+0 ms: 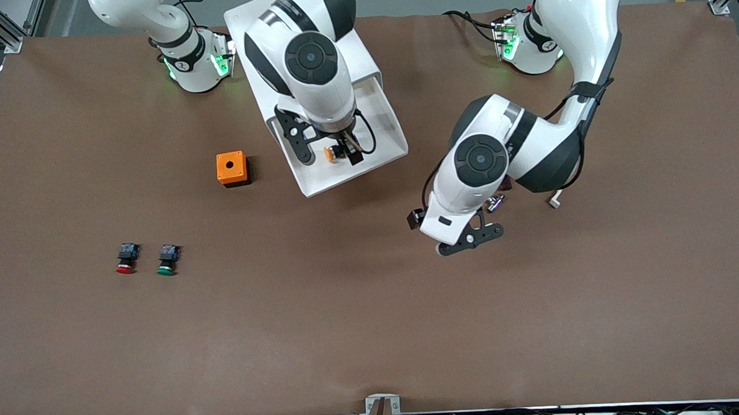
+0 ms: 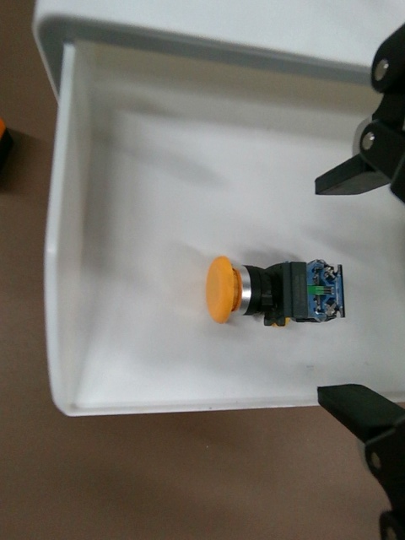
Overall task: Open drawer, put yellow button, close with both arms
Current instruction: 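Release the button into the drawer while the left gripper moves to the drawer, then push the drawer closed with the left gripper while the right gripper withdraws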
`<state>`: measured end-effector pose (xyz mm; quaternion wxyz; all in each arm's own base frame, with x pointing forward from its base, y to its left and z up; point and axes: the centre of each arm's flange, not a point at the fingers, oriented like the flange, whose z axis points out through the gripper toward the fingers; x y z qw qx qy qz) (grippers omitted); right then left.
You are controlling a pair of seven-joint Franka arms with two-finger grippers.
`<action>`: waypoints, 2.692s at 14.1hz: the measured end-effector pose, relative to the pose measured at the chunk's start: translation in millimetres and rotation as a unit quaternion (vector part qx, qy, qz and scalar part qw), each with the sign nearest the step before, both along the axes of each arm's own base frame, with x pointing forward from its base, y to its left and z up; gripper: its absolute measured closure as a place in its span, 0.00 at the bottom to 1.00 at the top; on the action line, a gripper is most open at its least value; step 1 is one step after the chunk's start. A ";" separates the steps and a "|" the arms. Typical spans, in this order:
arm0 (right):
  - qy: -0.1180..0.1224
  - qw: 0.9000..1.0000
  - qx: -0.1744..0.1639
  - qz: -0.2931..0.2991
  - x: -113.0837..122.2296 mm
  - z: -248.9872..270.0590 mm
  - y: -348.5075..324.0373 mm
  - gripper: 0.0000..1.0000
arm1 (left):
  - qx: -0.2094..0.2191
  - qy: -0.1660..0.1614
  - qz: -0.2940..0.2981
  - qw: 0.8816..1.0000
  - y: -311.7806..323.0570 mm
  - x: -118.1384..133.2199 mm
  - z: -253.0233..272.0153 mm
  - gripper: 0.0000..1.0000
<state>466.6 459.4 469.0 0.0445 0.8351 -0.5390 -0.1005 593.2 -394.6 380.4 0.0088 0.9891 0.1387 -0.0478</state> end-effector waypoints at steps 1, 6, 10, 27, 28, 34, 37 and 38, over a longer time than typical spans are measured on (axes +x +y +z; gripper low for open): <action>0.007 1.000 -0.002 0.002 4.1 22.4 -13.0 0.00 | 0.000 -0.001 0.002 1.000 -8.7 -5.2 -2.0 0.00; 0.027 0.997 0.021 0.068 20.2 124.7 -110.0 0.00 | -0.007 -0.006 0.023 1.000 -70.5 -45.2 -23.8 0.00; 0.045 0.990 0.045 0.126 24.8 164.1 -191.6 0.00 | -0.008 0.005 0.011 1.000 -98.3 -74.1 -32.6 0.00; -0.011 0.900 0.084 0.427 74.7 157.0 -484.4 0.00 | -0.040 0.092 0.005 0.995 -187.5 -196.4 -32.8 0.00; -0.014 0.896 0.083 0.435 77.2 152.3 -484.9 0.00 | -0.040 0.095 0.003 0.995 -191.3 -203.2 -33.7 0.00; -0.047 0.869 0.077 0.486 75.8 127.2 -519.7 0.00 | -0.044 0.120 -0.006 0.992 -208.5 -234.4 -36.9 0.00; -0.051 0.866 0.077 0.492 66.7 123.6 -528.3 0.00 | -0.045 0.129 -0.001 0.991 -208.7 -236.4 -39.0 0.00; -0.054 0.862 0.075 0.498 65.4 124.0 -528.8 0.00 | -0.046 0.132 0.002 0.990 -208.5 -236.0 -39.1 0.00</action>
